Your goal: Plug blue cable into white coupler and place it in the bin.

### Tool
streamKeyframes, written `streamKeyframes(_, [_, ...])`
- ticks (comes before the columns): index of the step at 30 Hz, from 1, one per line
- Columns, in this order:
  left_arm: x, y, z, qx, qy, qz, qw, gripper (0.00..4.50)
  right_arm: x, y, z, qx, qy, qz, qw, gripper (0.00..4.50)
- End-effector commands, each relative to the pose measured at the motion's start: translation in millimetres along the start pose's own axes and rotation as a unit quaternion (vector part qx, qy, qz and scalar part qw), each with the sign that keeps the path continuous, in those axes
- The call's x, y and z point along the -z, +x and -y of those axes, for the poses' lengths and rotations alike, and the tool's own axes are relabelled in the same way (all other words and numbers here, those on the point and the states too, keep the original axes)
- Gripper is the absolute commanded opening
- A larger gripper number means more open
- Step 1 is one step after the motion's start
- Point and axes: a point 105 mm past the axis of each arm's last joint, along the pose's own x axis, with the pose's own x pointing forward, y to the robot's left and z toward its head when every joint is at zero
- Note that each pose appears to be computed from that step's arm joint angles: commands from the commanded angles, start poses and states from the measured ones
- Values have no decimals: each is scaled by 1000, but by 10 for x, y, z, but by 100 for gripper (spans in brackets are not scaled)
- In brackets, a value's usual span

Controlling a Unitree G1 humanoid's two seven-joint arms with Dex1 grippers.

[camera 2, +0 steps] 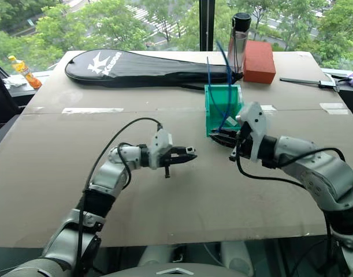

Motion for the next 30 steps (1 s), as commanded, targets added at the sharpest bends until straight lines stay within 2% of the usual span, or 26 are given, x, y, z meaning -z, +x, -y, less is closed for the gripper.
streamKeyframes(1, [16, 32, -39, 9, 19, -10, 1000, 39, 18, 79, 48, -38, -49, -21, 998, 0])
streamKeyframes(15, [97, 7, -69, 29, 44, -32, 998, 39, 138, 522, -32, -153, -92, -40, 983, 0])
streamKeyframes(25, [98, 20, -46, 36, 48, -31, 998, 39, 194, 667, -44, -173, -108, -45, 978, 0])
streamKeyframes(30, [92, 30, -36, 37, 50, -30, 998, 39, 329, 685, -47, -182, -118, -68, 974, 0])
